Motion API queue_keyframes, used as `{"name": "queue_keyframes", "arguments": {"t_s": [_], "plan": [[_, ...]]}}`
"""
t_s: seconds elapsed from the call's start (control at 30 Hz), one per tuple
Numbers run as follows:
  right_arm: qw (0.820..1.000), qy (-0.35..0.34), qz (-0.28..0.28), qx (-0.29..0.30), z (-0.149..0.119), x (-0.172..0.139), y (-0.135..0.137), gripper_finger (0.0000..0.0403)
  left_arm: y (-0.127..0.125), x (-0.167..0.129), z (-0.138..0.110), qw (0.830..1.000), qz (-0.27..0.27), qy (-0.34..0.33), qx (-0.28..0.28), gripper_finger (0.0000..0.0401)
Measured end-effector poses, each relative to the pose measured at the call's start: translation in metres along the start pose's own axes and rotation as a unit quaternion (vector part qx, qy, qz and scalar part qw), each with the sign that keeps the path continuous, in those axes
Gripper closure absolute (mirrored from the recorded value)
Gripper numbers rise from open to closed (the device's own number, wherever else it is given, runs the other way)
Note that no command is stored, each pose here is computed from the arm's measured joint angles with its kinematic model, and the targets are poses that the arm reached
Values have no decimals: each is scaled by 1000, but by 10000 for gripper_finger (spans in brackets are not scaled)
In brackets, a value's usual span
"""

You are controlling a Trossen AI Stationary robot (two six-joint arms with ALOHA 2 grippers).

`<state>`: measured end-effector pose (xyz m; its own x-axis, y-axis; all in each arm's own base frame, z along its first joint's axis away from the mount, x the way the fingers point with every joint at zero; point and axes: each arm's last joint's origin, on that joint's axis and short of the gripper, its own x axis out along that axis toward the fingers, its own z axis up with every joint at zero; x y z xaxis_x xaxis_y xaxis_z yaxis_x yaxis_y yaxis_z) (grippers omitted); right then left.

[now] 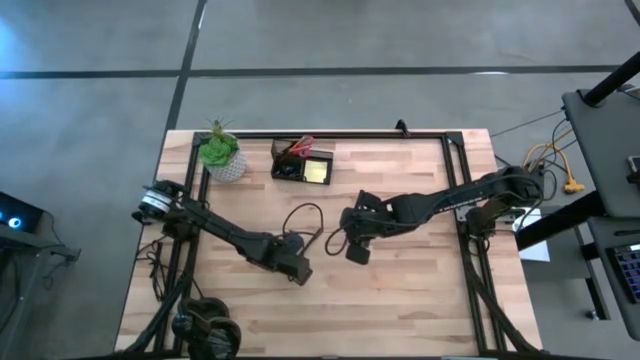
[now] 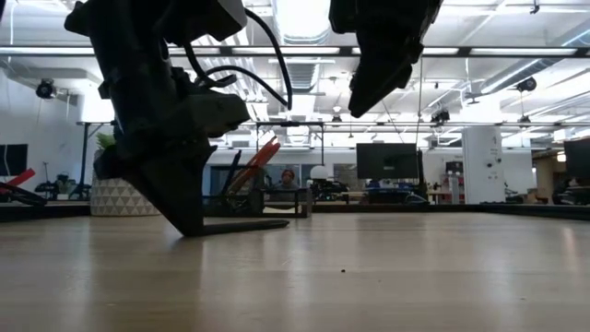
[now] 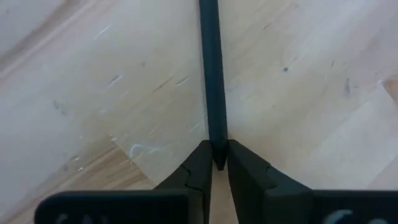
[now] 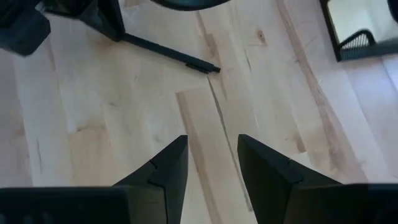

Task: Pick and place office supplies into organizer
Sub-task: Put the pen into the top left section of the black desk organizer

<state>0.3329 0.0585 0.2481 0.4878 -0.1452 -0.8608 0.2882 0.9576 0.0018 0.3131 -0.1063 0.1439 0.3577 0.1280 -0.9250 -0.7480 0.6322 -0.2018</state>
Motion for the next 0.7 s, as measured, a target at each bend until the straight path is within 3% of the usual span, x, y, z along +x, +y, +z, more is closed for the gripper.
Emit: {"name": "queue_keyframes", "arguments": {"t_s": [0.13, 0.33, 0.7], "plan": [[1000, 0, -2, -31, 1, 1, -2, 268, 2, -2, 1, 1000, 5, -7, -1, 394], [1000, 1, -13, -14, 7, 4, -16, 268, 3, -8, -2, 1000, 22, 0, 6, 401], [999, -36, 24, -26, 19, 7, -21, 269, 11, -48, -9, 999, 31, -38, -7, 399]]}}
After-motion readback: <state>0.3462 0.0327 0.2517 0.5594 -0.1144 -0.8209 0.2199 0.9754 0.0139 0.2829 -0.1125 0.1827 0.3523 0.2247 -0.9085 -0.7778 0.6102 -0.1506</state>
